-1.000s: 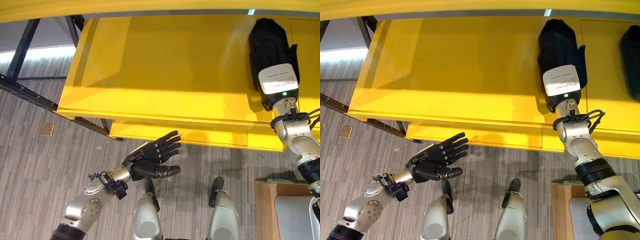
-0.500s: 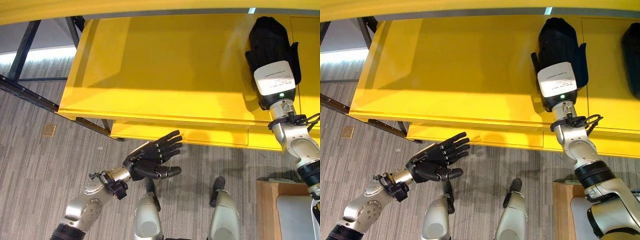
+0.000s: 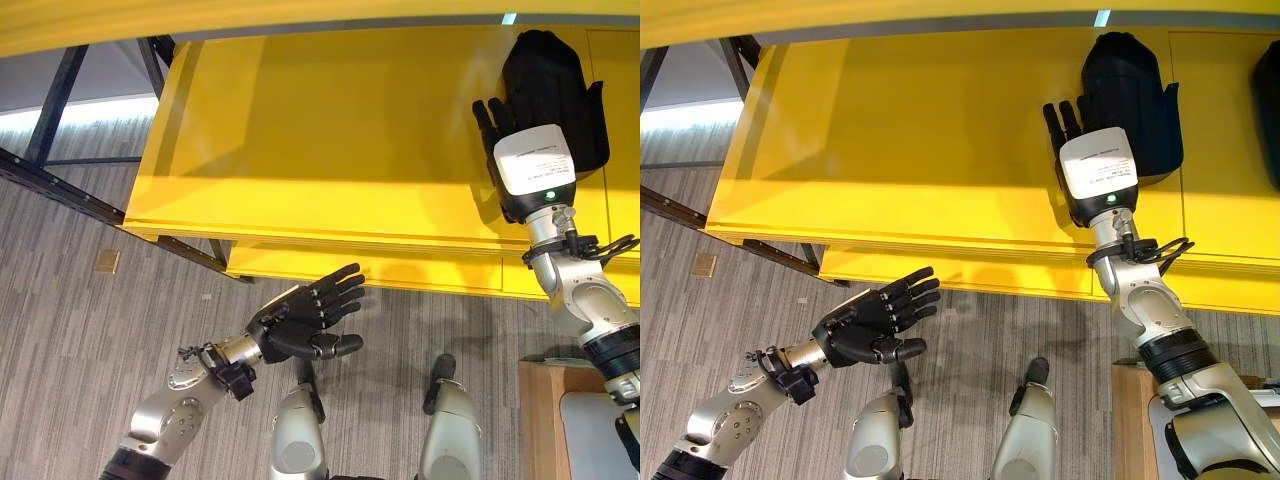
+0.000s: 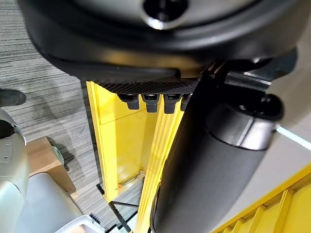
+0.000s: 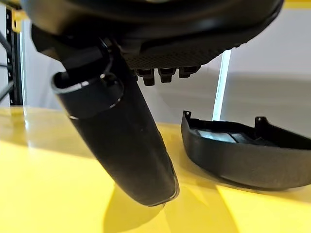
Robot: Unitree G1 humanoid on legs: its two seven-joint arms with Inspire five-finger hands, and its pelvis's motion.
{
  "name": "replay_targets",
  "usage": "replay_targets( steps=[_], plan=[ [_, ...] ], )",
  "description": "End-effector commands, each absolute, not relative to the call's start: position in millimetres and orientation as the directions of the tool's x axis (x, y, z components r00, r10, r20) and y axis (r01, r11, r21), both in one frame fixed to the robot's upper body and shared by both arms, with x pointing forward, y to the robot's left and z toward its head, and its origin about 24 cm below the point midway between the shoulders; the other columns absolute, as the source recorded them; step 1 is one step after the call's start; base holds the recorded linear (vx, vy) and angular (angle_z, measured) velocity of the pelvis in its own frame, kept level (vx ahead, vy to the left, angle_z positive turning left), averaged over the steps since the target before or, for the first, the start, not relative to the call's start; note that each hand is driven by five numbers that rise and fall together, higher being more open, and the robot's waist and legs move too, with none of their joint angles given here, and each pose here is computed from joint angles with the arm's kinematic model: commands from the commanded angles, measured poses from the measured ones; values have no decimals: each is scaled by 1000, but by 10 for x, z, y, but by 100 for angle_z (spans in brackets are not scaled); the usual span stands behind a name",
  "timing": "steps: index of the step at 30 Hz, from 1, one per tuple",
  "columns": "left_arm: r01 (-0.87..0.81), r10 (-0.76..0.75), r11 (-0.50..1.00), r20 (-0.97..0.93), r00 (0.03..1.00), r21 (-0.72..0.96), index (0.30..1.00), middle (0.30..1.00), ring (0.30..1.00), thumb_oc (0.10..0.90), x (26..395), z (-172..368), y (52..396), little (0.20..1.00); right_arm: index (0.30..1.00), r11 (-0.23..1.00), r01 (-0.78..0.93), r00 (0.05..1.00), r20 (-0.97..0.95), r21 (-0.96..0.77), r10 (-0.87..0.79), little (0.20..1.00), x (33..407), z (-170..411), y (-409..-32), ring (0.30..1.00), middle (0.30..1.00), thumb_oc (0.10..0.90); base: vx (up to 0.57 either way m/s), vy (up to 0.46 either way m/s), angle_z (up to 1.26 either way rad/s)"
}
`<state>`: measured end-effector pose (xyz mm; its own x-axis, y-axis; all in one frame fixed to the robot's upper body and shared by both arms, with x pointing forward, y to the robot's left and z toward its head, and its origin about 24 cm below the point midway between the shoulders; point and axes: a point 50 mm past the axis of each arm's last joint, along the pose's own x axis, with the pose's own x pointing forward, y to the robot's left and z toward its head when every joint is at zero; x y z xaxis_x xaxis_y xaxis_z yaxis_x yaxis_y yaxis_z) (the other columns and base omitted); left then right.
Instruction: Move parts from the plastic box to the shelf.
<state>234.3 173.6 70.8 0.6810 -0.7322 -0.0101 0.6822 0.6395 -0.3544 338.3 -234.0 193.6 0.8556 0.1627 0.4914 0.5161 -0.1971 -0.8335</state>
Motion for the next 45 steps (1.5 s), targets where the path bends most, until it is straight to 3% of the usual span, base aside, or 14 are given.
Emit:
replay_targets(
  steps=[1, 8, 10, 17, 22, 24, 27, 30, 33, 38, 40, 41, 45],
  plan=[
    [780, -773, 559, 164, 613, -279, 1000, 1000, 1000, 900, 2234, 1041, 1621, 1000, 1000, 42, 760, 618, 742, -649, 260, 1000, 3214, 2424, -2037, 1000, 1000, 900, 33, 36, 0],
    [753, -739, 586, 184, 648, -299, 1000, 1000, 1000, 900, 2215, 1031, 1642, 1000, 1000, 322, 666, 520, 728, -673, 446, 1000, 2942, 2408, -1626, 1000, 1000, 900, 71, 78, -7],
    [746, -734, 575, 192, 652, -336, 1000, 1000, 1000, 900, 2178, 993, 1619, 1000, 1000, 483, 552, 422, 727, -680, 541, 1000, 2701, 2413, -1341, 1000, 1000, 900, 145, 126, 0],
    [713, -729, 601, 115, 674, -361, 1000, 1000, 1000, 900, 2087, 832, 1646, 1000, 1000, 586, 447, 317, 733, -676, 602, 1000, 2481, 2536, -1091, 1000, 1000, 900, 57, 77, 3],
    [692, -712, 625, 99, 695, -360, 1000, 1000, 1000, 900, 2023, 776, 1714, 1000, 1000, 598, 438, 347, 740, -671, 577, 1000, 2470, 2556, -1148, 1000, 1000, 900, 1, 91, 2],
    [681, -700, 637, 99, 708, -361, 1000, 1000, 1000, 900, 2015, 761, 1743, 1000, 1000, 576, 414, 426, 709, -705, 562, 1000, 2524, 2501, -1233, 1000, 1000, 900, 7, 91, 0],
    [643, -657, 675, 102, 747, -361, 1000, 1000, 1000, 900, 2013, 745, 1840, 1000, 1000, 461, 255, 585, 515, -850, 626, 1000, 2573, 2262, -1417, 1000, 1000, 900, 16, 124, 5],
    [582, -601, 723, 77, 796, -373, 1000, 1000, 1000, 900, 1946, 701, 1986, 1000, 1000, 389, 98, 784, 312, -916, 537, 1000, 2559, 1937, -1789, 1000, 1000, 900, 9, 82, 13],
    [514, -535, 766, 59, 843, -387, 1000, 1000, 1000, 900, 1856, 676, 2170, 1000, 1000, 410, -31, 879, 171, -911, 446, 1000, 2466, 1700, -2115, 1000, 1000, 900, -24, 36, 12],
    [494, -514, 784, 53, 856, -376, 1000, 1000, 1000, 900, 1761, 663, 2299, 1000, 1000, 343, -249, 850, -35, -906, 526, 1000, 2290, 1504, -2169, 1000, 1000, 900, -59, 14, 7],
    [478, -493, 792, 64, 868, -379, 1000, 1000, 1000, 900, 1775, 672, 2324, 1000, 1000, 326, -442, 771, -167, -836, 615, 1000, 2272, 1468, -2097, 1000, 1000, 900, -57, 87, 9],
    [472, -484, 789, 73, 872, -393, 1000, 1000, 1000, 900, 1787, 678, 2324, 1000, 1000, 265, -587, 685, -295, -765, 666, 1000, 2249, 1394, -2045, 1000, 1000, 900, -45, 94, 2],
    [487, -501, 785, 72, 863, -383, 1000, 1000, 1000, 900, 1830, 681, 2278, 1000, 1000, 210, -763, 540, -425, -612, 726, 1000, 2203, 1222, -1969, 1000, 1000, 900, -32, 35, 20]
  ],
)
